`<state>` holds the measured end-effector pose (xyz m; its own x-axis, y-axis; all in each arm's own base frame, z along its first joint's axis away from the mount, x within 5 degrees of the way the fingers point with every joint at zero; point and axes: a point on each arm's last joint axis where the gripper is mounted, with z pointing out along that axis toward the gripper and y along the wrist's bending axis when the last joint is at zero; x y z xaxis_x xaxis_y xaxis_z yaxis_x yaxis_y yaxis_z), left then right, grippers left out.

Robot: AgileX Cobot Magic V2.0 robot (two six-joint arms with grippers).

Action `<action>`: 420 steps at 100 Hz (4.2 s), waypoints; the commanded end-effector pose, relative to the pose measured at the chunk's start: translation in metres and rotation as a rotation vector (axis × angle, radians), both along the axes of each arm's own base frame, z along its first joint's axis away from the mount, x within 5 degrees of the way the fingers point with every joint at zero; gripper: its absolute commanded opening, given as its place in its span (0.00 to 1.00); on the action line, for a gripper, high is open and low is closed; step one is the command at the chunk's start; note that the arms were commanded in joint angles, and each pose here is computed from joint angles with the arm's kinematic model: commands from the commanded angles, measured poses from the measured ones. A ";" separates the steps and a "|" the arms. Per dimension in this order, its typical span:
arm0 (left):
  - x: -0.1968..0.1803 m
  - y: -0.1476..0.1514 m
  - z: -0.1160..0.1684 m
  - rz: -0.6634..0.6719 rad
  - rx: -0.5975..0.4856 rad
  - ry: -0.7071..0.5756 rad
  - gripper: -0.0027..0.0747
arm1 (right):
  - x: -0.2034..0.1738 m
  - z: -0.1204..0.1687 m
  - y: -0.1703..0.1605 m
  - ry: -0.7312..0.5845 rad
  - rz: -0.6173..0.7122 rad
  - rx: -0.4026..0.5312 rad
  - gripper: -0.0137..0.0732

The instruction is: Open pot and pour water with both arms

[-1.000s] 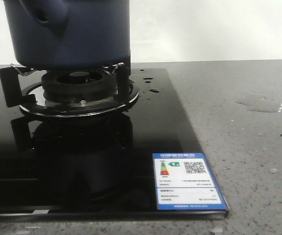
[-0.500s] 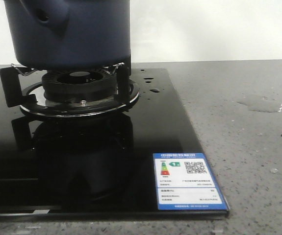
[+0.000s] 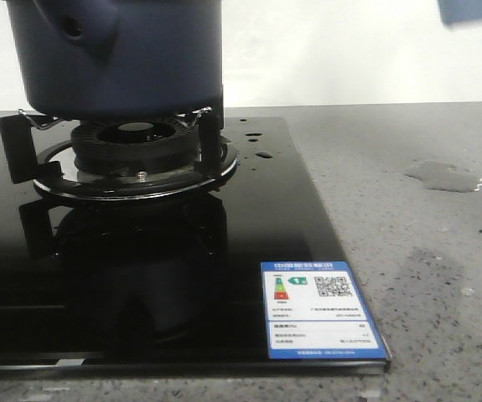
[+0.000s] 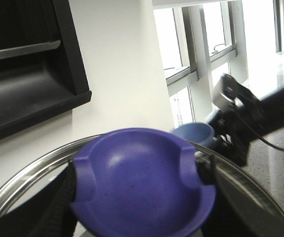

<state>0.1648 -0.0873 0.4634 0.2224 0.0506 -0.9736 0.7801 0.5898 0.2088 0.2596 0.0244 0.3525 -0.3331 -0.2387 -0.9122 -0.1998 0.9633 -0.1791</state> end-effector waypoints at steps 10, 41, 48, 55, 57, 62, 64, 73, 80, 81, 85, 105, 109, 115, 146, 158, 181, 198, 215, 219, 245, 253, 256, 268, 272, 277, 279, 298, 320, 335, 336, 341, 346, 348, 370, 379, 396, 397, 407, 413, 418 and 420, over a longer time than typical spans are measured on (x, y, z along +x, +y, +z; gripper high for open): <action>0.004 0.000 0.011 -0.006 -0.091 0.006 0.39 | -0.028 -0.038 -0.016 -0.233 -0.154 0.092 0.50; 0.012 -0.003 0.006 -0.030 -0.088 0.037 0.39 | -0.037 -0.072 -0.015 -0.101 -0.160 0.108 0.55; 0.012 -0.003 0.006 -0.032 -0.088 0.037 0.39 | -0.037 -0.072 -0.015 -0.109 -0.174 0.129 0.67; 0.012 -0.004 0.006 -0.039 -0.086 0.037 0.39 | -0.037 -0.071 -0.016 -0.117 -0.183 0.141 0.82; 0.011 -0.004 0.005 -0.044 -0.085 0.037 0.39 | -0.037 -0.071 -0.016 -0.116 -0.183 0.141 0.87; 0.011 -0.004 0.005 -0.048 -0.084 0.037 0.39 | -0.037 -0.071 -0.016 -0.112 -0.181 0.141 0.93; 0.011 -0.004 0.005 -0.053 -0.083 0.037 0.39 | -0.037 -0.070 -0.016 -0.116 -0.182 0.141 0.92; 0.010 -0.005 0.005 -0.065 -0.081 0.038 0.39 | -0.042 -0.061 -0.016 -0.154 -0.179 0.147 0.90; 0.010 -0.005 0.005 -0.065 -0.081 0.038 0.39 | -0.048 -0.046 -0.016 -0.213 -0.174 0.157 0.90; 0.010 -0.005 0.005 -0.065 -0.081 0.038 0.39 | -0.048 -0.044 -0.016 -0.221 -0.174 0.158 0.90; 0.011 -0.005 0.005 -0.058 -0.082 0.041 0.39 | -0.053 -0.031 -0.017 -0.269 -0.170 0.166 0.90; 0.042 -0.006 -0.011 -0.008 -0.078 0.113 0.39 | -0.082 0.032 -0.017 -0.464 -0.133 0.202 0.90; 0.051 -0.007 -0.017 -0.002 -0.075 0.142 0.39 | -0.087 0.040 -0.016 -0.483 -0.124 0.206 0.90; 0.064 -0.008 -0.026 -0.001 -0.080 0.183 0.39 | -0.097 0.050 -0.016 -0.511 -0.112 0.212 0.87; 0.117 -0.015 -0.073 0.005 -0.075 0.364 0.39 | -0.140 0.061 -0.011 -0.469 -0.028 0.229 0.08; 0.127 -0.018 -0.087 -0.015 -0.069 0.413 0.39 | -0.151 0.062 -0.010 -0.471 -0.013 0.229 0.08; 0.131 -0.027 -0.097 -0.068 -0.030 0.403 0.39 | -0.153 0.060 -0.009 -0.449 -0.003 0.227 0.08; 0.130 -0.034 -0.097 -0.066 0.004 0.372 0.39 | -0.153 0.060 -0.009 -0.447 -0.002 0.226 0.08; 0.135 -0.030 -0.098 0.013 0.003 0.372 0.51 | -0.153 0.059 -0.009 -0.436 0.002 0.225 0.08; 0.137 -0.029 -0.098 0.035 -0.003 0.374 0.60 | -0.153 0.059 -0.009 -0.430 0.003 0.225 0.08; 0.129 -0.029 -0.085 0.004 -0.077 0.359 0.78 | -0.153 0.057 -0.008 -0.417 0.007 0.223 0.08; 0.117 -0.026 -0.071 0.003 -0.085 0.314 0.72 | -0.153 0.057 -0.008 -0.417 0.007 0.223 0.08; 0.112 -0.025 -0.064 0.012 -0.090 0.290 0.69 | -0.153 0.057 -0.008 -0.417 0.007 0.221 0.08; 0.087 -0.017 -0.038 0.051 -0.096 0.194 0.46 | -0.153 0.056 -0.008 -0.410 0.009 0.203 0.08; 0.075 -0.013 -0.029 0.075 -0.087 0.158 0.38 | -0.153 0.056 -0.008 -0.412 0.009 0.202 0.08; 0.061 -0.008 -0.020 0.115 -0.085 0.129 0.27 | -0.156 0.057 -0.008 -0.417 0.013 0.193 0.08; 0.057 -0.005 -0.018 0.137 -0.084 0.121 0.22 | -0.158 0.056 -0.008 -0.420 0.016 0.184 0.08; -0.005 0.023 -0.035 0.356 -0.109 0.071 0.08 | -0.183 0.039 -0.010 -0.477 0.032 0.080 0.08; -0.053 0.037 -0.128 0.419 -0.073 0.187 0.01 | -0.205 -0.026 -0.014 -0.485 0.012 0.077 0.08; -0.074 0.041 -0.171 0.431 -0.068 0.227 0.01 | -0.217 -0.056 -0.014 -0.504 0.009 0.096 0.08; -0.075 0.042 -0.174 0.431 -0.068 0.228 0.01 | -0.217 -0.057 -0.014 -0.505 0.009 0.096 0.08; -0.080 0.043 -0.181 0.434 -0.069 0.226 0.01 | -0.218 -0.062 -0.015 -0.505 0.009 0.096 0.08; -0.083 0.043 -0.186 0.433 -0.070 0.222 0.01 | -0.219 -0.065 -0.015 -0.507 0.009 0.097 0.08; -0.085 0.043 -0.186 0.433 -0.072 0.218 0.01 | -0.219 -0.065 -0.015 -0.507 0.009 0.097 0.08; -0.088 0.044 -0.189 0.431 -0.075 0.211 0.01 | -0.219 -0.063 -0.015 -0.520 0.004 0.098 0.08; -0.088 0.044 -0.189 0.431 -0.075 0.211 0.01 | -0.219 -0.063 -0.015 -0.520 0.004 0.098 0.08; -0.088 0.044 -0.189 0.431 -0.075 0.211 0.01 | -0.219 -0.063 -0.015 -0.520 0.004 0.098 0.08; -0.088 0.044 -0.189 0.431 -0.075 0.211 0.01 | -0.219 -0.063 -0.015 -0.520 0.004 0.098 0.08; -0.088 0.044 -0.189 0.431 -0.075 0.211 0.01 | -0.219 -0.063 -0.015 -0.520 0.004 0.098 0.08; -0.088 0.044 -0.189 0.431 -0.075 0.211 0.01 | -0.219 -0.063 -0.015 -0.520 0.004 0.098 0.08; -0.088 0.044 -0.189 0.431 -0.075 0.211 0.01 | -0.219 -0.063 -0.015 -0.520 0.004 0.098 0.08; -0.088 0.044 -0.189 0.431 -0.075 0.211 0.01 | -0.219 -0.063 -0.015 -0.520 0.004 0.098 0.08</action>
